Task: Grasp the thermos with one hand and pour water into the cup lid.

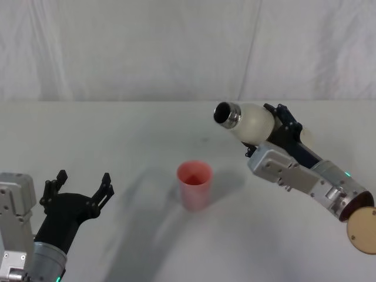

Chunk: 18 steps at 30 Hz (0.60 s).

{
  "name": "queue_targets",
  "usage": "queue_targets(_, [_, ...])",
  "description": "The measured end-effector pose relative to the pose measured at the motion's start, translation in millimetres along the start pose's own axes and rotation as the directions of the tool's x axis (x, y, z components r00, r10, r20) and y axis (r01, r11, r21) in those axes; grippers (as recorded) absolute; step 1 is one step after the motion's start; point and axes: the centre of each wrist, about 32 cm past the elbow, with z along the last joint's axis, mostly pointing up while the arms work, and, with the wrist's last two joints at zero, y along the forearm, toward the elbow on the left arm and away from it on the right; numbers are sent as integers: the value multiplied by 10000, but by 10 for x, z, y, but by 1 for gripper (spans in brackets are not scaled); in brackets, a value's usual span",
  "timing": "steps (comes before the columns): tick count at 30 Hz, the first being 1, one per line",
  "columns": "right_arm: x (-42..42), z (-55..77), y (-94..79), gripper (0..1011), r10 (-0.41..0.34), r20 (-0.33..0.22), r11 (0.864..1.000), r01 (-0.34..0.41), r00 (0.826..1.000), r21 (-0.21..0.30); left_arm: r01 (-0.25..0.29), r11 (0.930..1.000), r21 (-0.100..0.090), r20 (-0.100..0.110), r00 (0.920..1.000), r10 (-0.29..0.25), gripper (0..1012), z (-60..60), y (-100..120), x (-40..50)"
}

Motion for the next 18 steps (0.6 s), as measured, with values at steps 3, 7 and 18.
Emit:
queue_targets(3, [-22, 5, 19, 951, 118, 341, 9999, -117, 9993, -45, 0, 10000, 0, -1, 10000, 0, 1001, 0, 0, 0])
queue_targets(7, [-59, 19, 49, 951, 323, 826, 9994, -315, 9961, -111, 0, 10000, 0, 0, 10000, 0, 1001, 0, 0, 0])
queue_targets(18, [-94, 49, 100, 951, 535, 1476, 9985, -519, 9876, -144, 0, 10000, 1, 0, 10000, 0, 1001, 0, 0, 0])
